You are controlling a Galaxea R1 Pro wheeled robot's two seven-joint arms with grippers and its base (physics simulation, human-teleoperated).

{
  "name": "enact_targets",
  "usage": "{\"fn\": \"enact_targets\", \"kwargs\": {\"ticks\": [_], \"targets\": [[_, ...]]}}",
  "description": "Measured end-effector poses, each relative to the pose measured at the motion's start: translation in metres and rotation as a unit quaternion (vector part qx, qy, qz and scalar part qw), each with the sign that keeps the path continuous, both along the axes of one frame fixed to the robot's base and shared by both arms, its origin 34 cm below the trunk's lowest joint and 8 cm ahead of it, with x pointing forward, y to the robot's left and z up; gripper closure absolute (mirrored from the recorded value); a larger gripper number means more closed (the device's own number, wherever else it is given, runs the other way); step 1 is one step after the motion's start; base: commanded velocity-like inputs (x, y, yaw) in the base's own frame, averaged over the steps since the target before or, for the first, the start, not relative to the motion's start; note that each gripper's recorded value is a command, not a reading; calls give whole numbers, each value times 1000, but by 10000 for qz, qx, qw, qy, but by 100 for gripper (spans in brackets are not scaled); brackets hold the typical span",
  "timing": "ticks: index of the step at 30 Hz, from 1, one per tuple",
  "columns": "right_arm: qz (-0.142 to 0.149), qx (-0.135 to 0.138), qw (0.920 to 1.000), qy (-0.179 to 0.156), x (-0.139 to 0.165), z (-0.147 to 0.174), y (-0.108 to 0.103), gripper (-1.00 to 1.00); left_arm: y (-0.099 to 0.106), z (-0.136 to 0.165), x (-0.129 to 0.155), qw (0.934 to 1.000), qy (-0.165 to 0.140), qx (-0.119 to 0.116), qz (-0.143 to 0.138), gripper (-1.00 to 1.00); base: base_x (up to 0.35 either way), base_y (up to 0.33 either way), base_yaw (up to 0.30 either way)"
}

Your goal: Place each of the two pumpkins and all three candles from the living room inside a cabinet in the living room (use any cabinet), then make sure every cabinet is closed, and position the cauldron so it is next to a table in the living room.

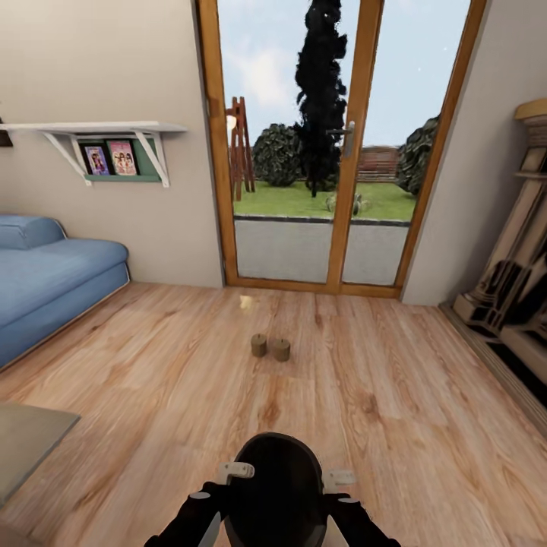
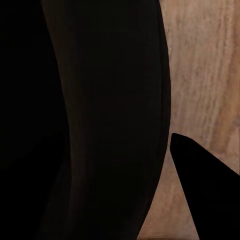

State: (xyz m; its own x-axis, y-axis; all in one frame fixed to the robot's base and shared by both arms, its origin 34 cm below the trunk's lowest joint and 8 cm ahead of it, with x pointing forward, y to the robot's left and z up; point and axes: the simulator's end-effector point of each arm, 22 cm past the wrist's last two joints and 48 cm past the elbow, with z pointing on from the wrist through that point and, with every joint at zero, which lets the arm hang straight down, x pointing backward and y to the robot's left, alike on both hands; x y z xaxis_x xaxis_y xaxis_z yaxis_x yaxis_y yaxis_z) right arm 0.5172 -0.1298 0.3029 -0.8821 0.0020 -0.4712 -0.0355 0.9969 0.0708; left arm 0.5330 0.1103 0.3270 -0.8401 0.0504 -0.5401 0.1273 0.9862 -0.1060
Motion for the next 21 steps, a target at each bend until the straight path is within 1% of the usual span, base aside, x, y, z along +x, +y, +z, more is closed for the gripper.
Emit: {"fn": "enact_targets", "kwargs": {"ticks": [21], "targets": [[0,0,10000,1,0,0,0,100,0,0,0,10000,1,-1,0,100,-220,0,289]]}}
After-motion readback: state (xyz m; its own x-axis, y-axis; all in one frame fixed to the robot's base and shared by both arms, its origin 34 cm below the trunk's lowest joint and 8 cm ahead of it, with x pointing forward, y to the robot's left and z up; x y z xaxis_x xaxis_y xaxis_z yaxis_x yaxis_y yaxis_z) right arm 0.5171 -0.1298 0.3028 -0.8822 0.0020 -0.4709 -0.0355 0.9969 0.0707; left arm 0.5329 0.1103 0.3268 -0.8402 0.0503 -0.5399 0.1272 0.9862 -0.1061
